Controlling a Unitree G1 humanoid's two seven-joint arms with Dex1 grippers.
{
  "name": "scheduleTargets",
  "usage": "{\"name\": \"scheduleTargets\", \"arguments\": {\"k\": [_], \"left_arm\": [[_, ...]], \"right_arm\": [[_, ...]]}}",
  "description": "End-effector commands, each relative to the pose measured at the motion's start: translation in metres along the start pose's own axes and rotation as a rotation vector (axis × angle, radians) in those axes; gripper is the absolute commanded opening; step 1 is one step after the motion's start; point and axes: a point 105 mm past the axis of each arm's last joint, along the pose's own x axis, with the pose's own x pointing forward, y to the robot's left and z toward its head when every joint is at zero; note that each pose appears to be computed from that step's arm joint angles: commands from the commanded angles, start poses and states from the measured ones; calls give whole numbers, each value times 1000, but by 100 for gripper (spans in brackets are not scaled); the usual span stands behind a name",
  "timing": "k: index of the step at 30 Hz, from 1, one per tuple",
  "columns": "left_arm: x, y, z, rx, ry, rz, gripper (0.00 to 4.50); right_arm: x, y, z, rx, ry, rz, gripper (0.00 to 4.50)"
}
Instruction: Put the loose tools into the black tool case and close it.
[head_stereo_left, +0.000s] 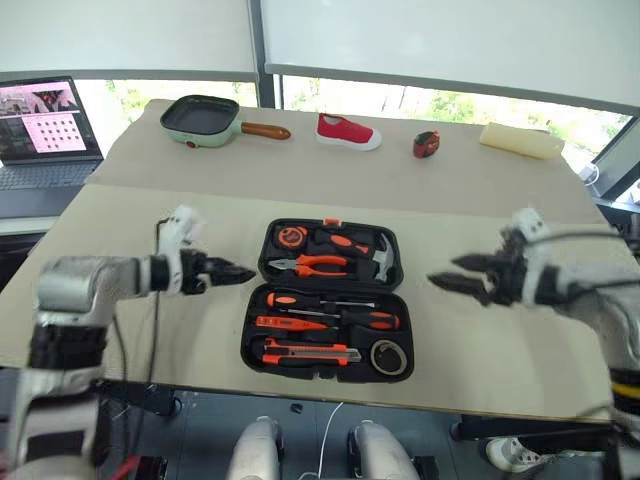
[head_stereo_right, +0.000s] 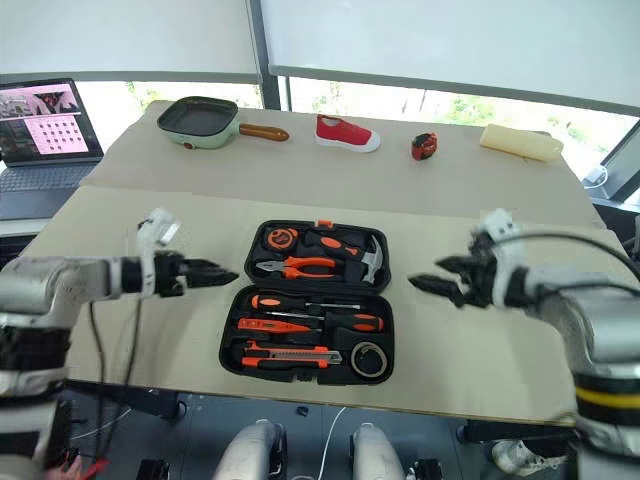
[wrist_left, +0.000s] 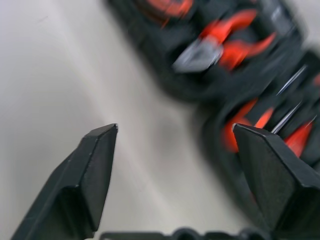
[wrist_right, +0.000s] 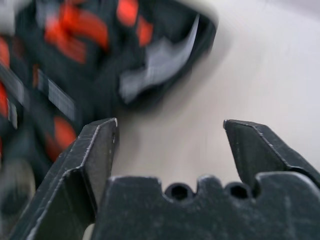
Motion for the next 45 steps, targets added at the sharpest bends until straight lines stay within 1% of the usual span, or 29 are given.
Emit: {"name": "scheduleTargets", "arguments": {"k": [1, 4, 10, 12, 13, 16, 18, 19, 20, 22, 29, 34, 36, 38, 41, 45], "left_arm": [[7, 10, 7, -108, 7, 73, 379], [18, 5, 14, -197, 0, 43, 379], [30, -3, 8, -177, 31, 27, 379], [33, -4, 8, -179, 27, 28, 327], [33, -4, 8, -180, 24, 28, 310], [35, -5, 9, -191, 13, 22, 206], [37, -7, 9, -205, 6, 13, 129], [37, -7, 8, -208, 4, 10, 102], [38, -9, 8, -208, 3, 0, 65], [39, -13, 6, -211, 2, -14, 18], [40, -21, 3, -231, -8, -59, 18], [42, -32, 11, -176, -66, -107, 18], [41, -38, 20, -116, -130, -133, 18], [38, -43, 34, -29, -226, -138, 18], [35, -42, 52, 76, -347, -107, 18], [35, -42, 59, 191, -438, -83, 18]], "right_arm": [[11, -2, 6, 140, 9, -12, 383], [29, 0, 5, 198, 38, -20, 383], [45, -3, -13, 253, 104, -70, 383], [48, -2, -16, 258, 113, -67, 332], [50, -1, -17, 263, 115, -66, 314], [53, 1, -21, 269, 127, -57, 216], [55, 5, -24, 271, 135, -44, 142], [56, 6, -24, 273, 136, -38, 115], [57, 8, -23, 282, 129, -30, 76], [57, 11, -20, 299, 117, -17, 25], [52, 16, -22, 321, 116, 4, 25], [50, 24, -11, 296, 60, 50, 25], [49, 27, -3, 284, 23, 70, 25], [49, 27, 8, 239, -18, 63, 25], [50, 21, 19, 97, -66, -4, 25], [50, 19, 36, -26, -172, -42, 25]]}}
